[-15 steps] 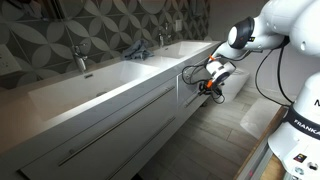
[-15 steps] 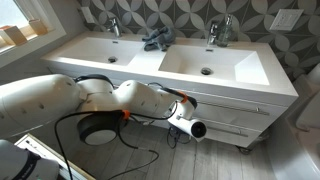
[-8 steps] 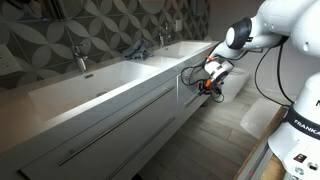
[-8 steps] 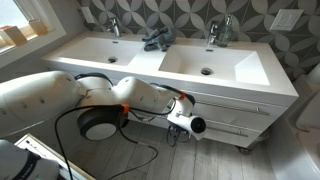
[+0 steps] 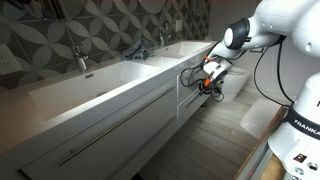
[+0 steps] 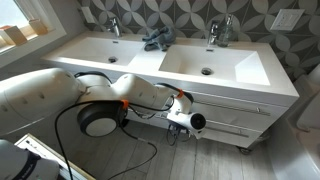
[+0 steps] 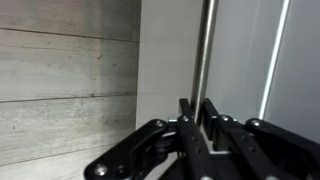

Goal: Open the right bottom drawer

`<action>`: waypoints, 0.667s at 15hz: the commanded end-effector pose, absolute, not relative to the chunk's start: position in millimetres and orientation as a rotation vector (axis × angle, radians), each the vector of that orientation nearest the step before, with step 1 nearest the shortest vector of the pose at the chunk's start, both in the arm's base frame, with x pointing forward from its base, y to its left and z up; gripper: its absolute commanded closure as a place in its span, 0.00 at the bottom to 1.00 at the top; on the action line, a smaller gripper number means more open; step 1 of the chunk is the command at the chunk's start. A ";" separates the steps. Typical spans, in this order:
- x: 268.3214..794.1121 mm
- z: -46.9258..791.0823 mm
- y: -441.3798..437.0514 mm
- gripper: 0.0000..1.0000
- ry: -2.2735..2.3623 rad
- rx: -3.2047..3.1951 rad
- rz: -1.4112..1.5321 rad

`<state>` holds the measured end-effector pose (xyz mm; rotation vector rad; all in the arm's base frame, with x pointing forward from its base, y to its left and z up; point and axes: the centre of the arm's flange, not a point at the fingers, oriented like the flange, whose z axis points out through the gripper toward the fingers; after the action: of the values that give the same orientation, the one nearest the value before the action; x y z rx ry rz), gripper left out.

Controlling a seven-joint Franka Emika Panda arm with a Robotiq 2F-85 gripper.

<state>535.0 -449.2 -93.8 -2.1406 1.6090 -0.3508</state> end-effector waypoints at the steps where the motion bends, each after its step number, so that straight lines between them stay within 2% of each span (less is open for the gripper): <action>1: 507.3 -130.5 -508.5 0.96 1.728 -2.237 -0.332; 10: 495.0 -121.7 -509.4 0.96 1.829 -2.143 -0.255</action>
<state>533.5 -451.9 -93.0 -2.0810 1.6890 -0.3111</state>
